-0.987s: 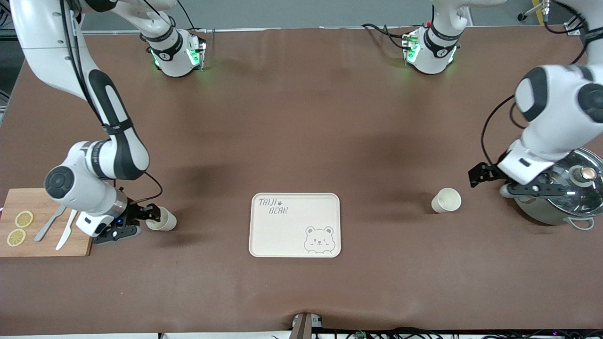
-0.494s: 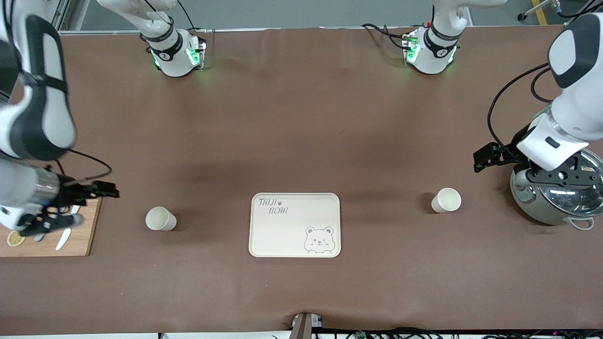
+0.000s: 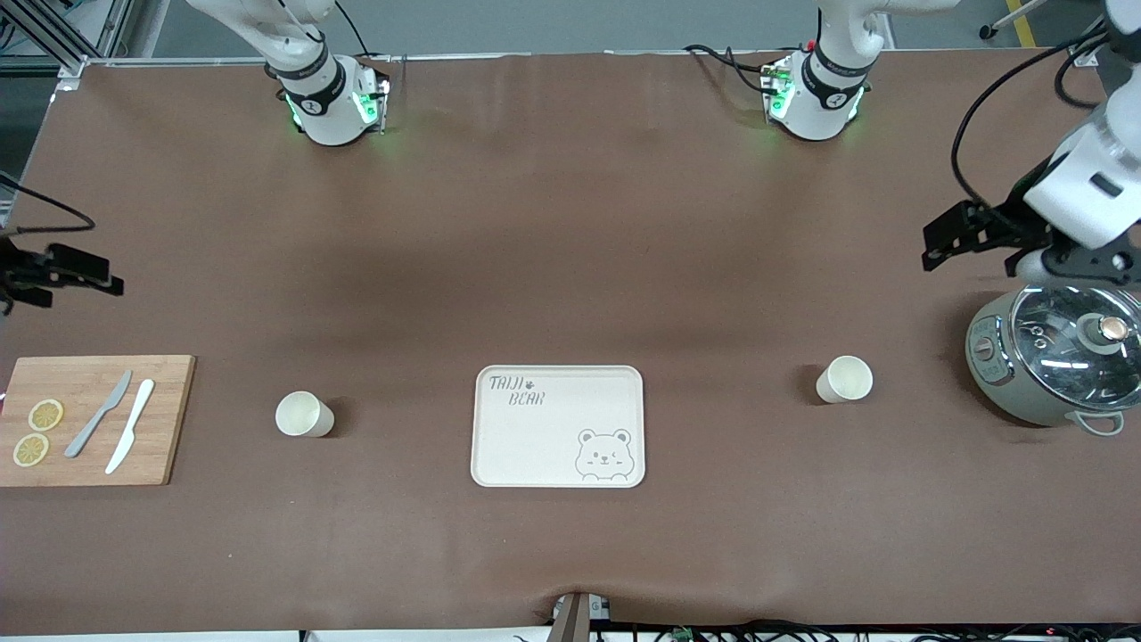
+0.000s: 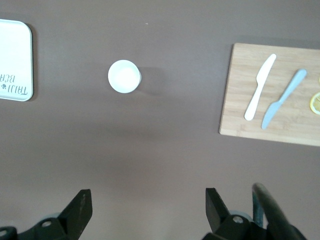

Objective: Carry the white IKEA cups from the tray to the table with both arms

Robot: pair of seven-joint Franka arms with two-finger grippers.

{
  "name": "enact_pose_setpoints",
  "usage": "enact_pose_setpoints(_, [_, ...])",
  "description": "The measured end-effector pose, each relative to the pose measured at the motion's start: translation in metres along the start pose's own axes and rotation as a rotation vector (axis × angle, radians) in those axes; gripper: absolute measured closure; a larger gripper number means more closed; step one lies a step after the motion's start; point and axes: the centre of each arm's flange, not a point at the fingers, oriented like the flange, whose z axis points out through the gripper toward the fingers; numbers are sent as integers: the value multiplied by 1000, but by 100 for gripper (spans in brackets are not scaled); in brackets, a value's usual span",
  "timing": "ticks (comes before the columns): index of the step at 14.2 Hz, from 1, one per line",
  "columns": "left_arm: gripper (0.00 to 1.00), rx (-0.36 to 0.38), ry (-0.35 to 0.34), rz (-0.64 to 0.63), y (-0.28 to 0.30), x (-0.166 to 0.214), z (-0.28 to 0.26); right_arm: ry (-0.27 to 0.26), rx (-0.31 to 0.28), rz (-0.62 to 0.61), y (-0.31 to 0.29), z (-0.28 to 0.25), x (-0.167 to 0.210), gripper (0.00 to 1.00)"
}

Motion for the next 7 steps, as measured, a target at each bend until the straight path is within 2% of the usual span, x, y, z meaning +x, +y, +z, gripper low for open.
enact_pose_setpoints(4, [0, 2, -58, 45, -6, -9, 1, 81, -20, 64, -12, -7, -32, 0])
enact_pose_setpoints(7, [0, 7, -86, 71, -9, -12, 4, 83, -63, 59, -19, -16, -42, 0])
